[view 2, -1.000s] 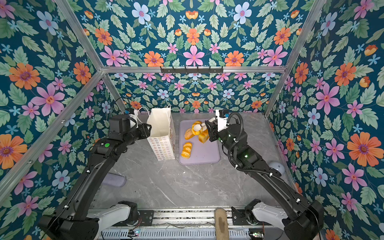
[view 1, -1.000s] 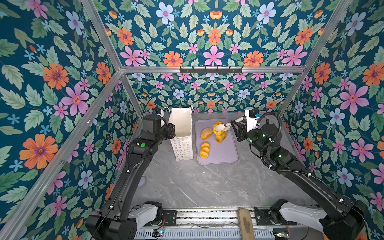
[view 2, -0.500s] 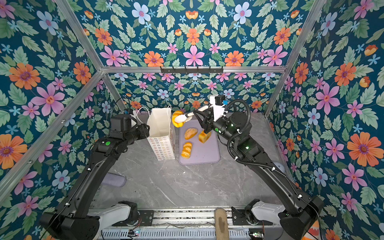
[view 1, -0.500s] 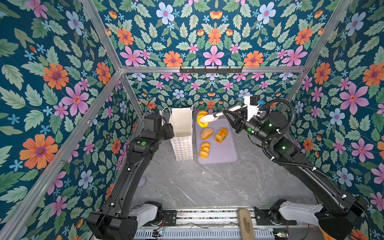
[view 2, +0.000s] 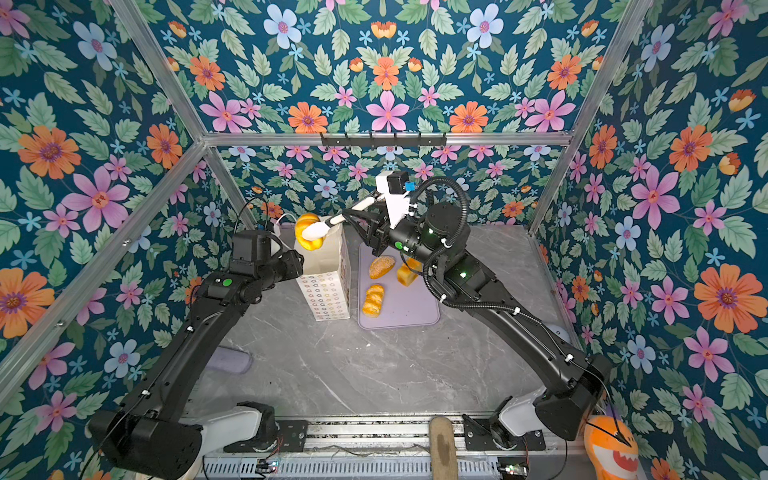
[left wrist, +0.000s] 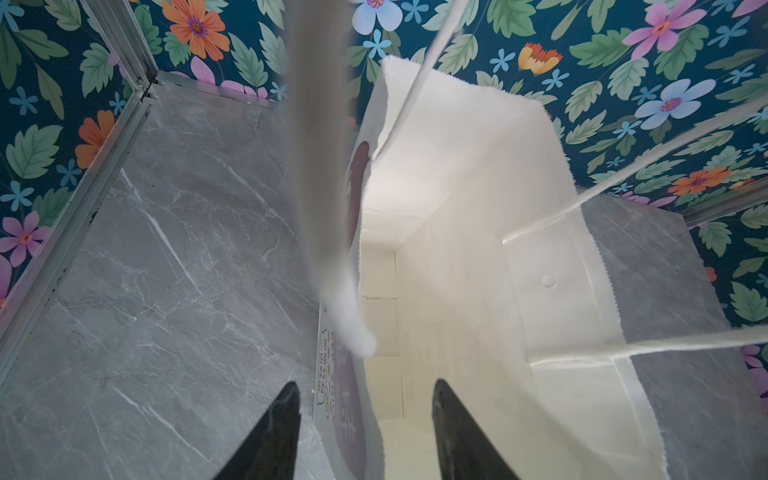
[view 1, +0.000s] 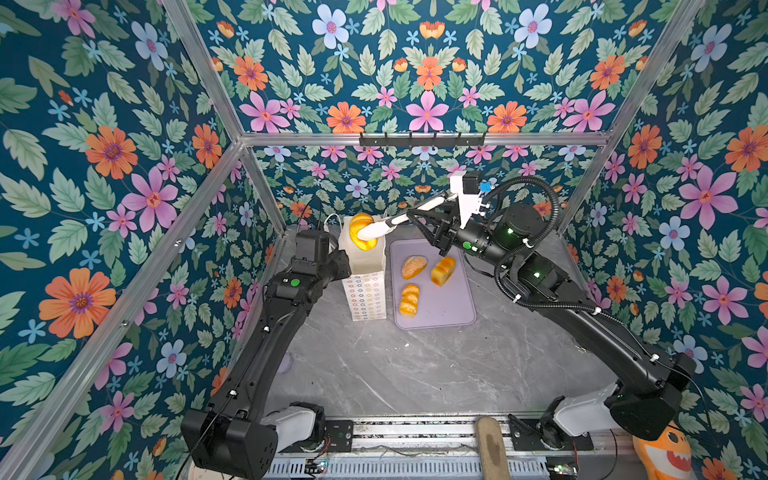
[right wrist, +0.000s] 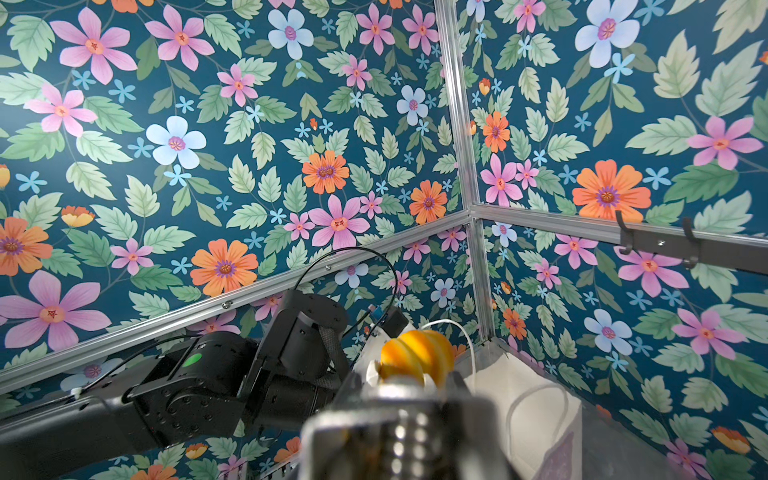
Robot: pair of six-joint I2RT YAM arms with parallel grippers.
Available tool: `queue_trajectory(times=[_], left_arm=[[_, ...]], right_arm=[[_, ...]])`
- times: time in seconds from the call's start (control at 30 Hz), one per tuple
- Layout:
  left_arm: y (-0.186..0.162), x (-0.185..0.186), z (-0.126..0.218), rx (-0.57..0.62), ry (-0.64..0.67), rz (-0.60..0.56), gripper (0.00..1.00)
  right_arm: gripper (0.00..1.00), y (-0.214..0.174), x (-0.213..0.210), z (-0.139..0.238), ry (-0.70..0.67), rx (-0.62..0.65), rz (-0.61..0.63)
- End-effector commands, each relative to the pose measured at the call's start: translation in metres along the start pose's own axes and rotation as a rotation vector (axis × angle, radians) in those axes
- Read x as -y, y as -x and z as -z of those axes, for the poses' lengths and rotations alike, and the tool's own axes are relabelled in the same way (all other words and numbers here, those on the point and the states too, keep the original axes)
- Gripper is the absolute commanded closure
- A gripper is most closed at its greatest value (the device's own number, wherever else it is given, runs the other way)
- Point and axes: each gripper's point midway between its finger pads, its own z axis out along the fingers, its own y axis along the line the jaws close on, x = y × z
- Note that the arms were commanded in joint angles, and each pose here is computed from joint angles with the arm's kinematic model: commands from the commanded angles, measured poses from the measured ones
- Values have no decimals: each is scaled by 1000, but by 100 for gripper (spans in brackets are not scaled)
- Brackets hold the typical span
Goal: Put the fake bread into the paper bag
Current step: 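Lower the striped bun into the bag opening beside the left gripper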
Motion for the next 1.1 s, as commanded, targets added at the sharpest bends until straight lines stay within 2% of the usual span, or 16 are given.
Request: queue_trajectory(times=[0.0, 0.23, 0.57, 1.07], left_arm=[[9, 1, 0, 44, -3, 10, 48], [10, -8, -5, 44, 49, 12, 51], [9, -8, -7, 43, 37, 21, 57], [8, -9, -15, 22, 39, 22, 62]], right_arm=[[68, -3, 4, -11, -22, -14, 35], [68, -32, 18, -36, -84, -78, 72], [68, -83, 34, -74, -155, -222, 161], [68, -119, 46, -99, -196, -345, 219]])
